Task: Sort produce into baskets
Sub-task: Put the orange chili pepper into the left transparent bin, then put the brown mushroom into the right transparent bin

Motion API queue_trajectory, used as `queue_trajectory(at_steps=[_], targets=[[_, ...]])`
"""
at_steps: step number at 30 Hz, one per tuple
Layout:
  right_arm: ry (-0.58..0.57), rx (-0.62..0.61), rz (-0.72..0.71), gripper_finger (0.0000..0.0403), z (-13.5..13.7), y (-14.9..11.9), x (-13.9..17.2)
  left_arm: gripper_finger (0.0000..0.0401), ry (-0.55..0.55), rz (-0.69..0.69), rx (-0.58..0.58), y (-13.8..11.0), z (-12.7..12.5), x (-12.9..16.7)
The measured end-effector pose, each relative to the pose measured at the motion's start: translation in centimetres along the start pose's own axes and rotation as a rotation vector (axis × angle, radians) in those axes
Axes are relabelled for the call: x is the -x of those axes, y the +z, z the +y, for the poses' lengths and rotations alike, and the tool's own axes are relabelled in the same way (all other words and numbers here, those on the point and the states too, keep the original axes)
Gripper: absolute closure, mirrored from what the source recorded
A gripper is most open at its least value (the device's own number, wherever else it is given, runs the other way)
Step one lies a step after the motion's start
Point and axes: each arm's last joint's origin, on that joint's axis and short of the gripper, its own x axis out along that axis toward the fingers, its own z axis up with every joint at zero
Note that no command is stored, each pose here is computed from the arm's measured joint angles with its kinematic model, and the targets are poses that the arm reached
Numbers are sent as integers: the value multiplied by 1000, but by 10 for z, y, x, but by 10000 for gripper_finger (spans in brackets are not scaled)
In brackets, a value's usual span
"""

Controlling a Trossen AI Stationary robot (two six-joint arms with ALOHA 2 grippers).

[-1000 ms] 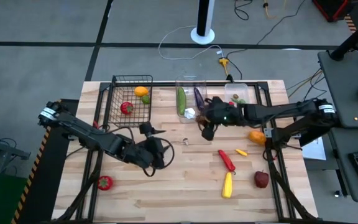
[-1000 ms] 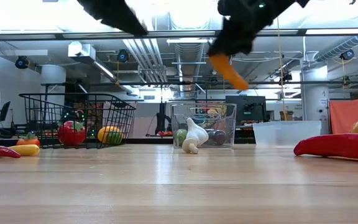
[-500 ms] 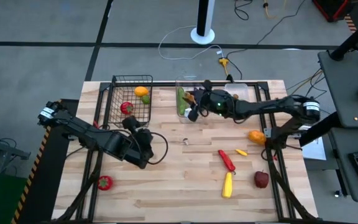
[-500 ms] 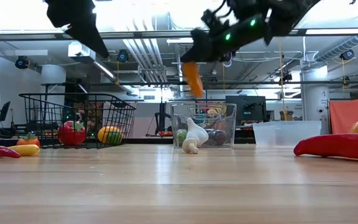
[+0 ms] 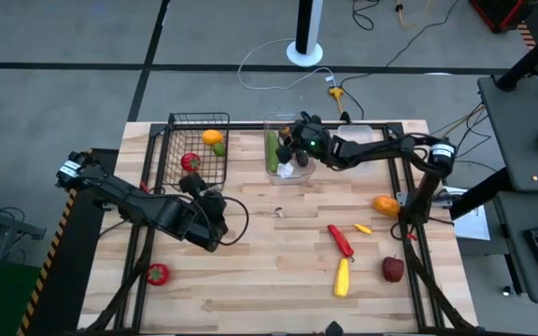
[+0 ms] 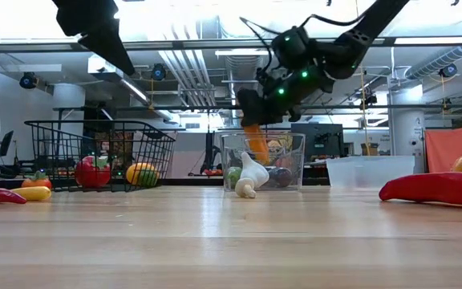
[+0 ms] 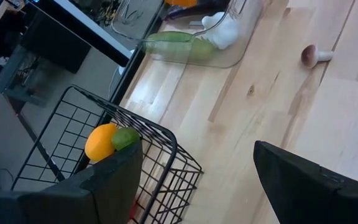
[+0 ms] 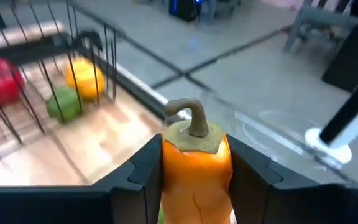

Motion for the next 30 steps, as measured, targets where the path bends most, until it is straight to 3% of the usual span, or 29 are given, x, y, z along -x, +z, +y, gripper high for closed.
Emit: queue_trajectory(at_steps=[12, 23, 30], targets=[[-19, -10, 180, 251, 3, 2, -9, 113, 2, -2, 22, -1, 0, -1], [6, -57, 192, 208, 1, 3, -10, 113, -1, -6, 29, 0, -1, -1], [13, -21, 170, 198, 0, 12, -4, 113, -13, -17, 48, 1, -3, -1]])
